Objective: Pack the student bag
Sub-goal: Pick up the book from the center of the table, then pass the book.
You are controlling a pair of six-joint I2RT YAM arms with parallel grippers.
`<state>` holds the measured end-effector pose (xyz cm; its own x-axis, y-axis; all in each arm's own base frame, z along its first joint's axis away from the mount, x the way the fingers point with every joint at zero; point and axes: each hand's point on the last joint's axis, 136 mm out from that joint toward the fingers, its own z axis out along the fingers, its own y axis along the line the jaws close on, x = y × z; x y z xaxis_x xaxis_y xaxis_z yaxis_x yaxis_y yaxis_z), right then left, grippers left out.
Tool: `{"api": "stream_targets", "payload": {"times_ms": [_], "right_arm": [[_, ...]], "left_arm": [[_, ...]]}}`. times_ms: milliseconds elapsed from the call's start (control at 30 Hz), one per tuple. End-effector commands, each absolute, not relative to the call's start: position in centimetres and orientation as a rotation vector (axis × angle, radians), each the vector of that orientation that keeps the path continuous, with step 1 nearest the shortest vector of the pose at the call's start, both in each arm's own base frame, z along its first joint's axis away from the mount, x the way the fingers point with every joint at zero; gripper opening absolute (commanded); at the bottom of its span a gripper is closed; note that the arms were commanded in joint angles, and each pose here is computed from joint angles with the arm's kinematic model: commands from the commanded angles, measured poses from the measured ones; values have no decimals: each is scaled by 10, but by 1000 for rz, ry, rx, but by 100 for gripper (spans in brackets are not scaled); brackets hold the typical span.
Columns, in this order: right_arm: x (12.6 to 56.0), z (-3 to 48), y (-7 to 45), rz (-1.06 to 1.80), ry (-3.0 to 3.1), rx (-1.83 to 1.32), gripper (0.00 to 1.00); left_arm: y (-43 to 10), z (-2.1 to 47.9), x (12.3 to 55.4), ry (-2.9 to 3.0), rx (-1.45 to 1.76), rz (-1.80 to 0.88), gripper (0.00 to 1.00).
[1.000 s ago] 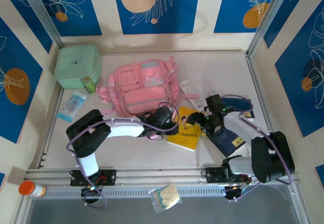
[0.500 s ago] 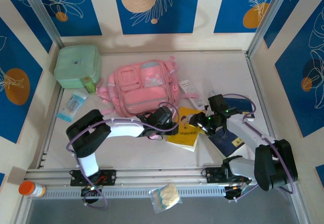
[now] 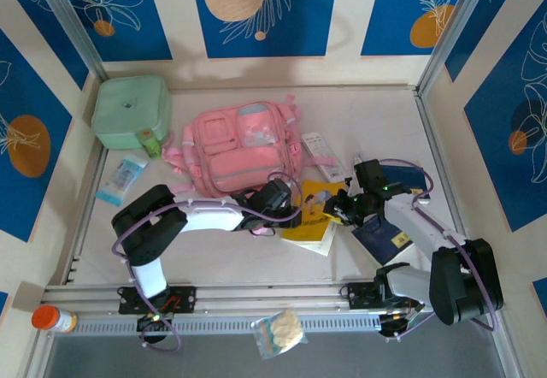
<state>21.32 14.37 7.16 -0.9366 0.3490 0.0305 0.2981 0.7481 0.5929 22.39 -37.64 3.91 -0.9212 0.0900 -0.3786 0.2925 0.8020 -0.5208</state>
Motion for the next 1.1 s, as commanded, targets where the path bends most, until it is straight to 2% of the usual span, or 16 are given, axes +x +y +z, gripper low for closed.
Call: {"api": "stream_targets", "payload": {"times_ms": [0,133,267,567,867,1067], "right_arm": [[207,78,153,1054,2852,494,18],[203,80,153,1065,2848,502,7],[198,84,149,1057,2838,526,1],[191,130,136,1067,2696,502,0],[201,213,153,1238,2505,255,0],[215,262,172,1343,2374,57,0]], "left_arm": [[-372,22,218,2709,322,-781,38],[-376,37,218,2687,328,-824,41],[-377,61,219,2642,335,-867,45],[-349,127,225,2518,358,-890,57],[-311,200,242,2329,267,-1134,70],[-298,231,255,2234,204,-1310,77]]}}
